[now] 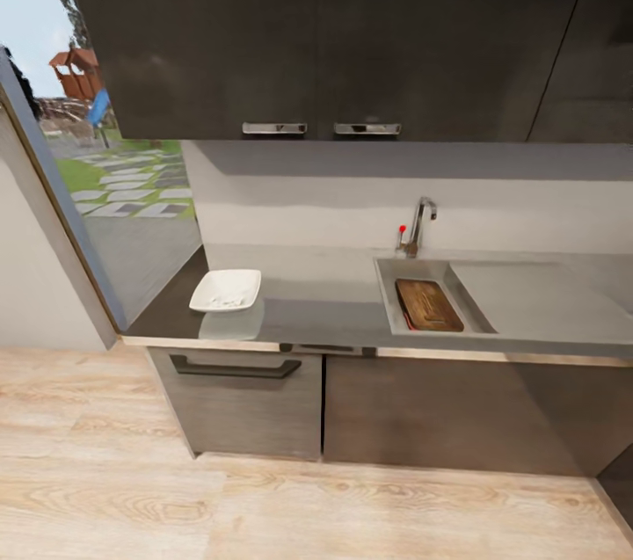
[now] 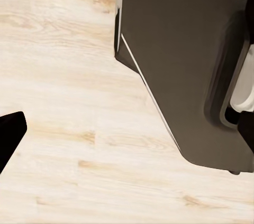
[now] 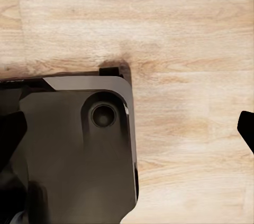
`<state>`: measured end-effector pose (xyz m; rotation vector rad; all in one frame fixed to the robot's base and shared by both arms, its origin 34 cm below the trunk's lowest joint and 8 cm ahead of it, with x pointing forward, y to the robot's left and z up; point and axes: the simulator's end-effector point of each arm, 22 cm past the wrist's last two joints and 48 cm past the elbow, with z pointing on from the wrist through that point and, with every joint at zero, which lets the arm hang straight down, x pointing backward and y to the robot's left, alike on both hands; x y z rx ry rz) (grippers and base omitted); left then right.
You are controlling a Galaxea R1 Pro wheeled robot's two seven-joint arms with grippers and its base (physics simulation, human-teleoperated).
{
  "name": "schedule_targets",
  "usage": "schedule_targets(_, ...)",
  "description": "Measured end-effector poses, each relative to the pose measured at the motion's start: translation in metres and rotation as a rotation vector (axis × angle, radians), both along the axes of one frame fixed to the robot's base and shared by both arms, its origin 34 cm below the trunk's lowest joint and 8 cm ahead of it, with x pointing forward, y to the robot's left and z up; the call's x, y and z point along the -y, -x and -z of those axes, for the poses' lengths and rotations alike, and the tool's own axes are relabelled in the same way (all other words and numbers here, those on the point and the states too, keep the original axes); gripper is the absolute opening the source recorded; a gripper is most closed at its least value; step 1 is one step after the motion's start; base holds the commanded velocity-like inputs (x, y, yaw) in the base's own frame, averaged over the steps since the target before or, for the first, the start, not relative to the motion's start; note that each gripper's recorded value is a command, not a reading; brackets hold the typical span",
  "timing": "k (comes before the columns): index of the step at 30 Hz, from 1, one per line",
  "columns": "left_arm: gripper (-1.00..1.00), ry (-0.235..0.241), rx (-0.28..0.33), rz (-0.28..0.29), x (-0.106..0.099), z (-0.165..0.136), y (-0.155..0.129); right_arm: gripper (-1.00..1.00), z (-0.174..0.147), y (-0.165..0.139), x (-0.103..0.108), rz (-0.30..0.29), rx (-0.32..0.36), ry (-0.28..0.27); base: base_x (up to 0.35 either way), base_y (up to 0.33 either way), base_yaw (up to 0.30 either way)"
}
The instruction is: In the kitchen, take the Vidalia onion out of the sink, dice it on the chopping board with the paring knife, put the diced onion into the bowl on the countertop, then place both the paring knife and the chopping board into the sink.
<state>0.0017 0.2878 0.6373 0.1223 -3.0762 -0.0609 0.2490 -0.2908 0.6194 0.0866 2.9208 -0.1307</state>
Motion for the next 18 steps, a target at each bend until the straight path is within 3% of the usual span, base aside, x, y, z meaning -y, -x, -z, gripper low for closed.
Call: schedule_targets(18,1.00,0.000,0.009,0.000,0.000,0.001,-0.003,1.00,-0.003,-0.015,-0.013,-0.004,0.041,-0.021,0.000,0.000,0.000)
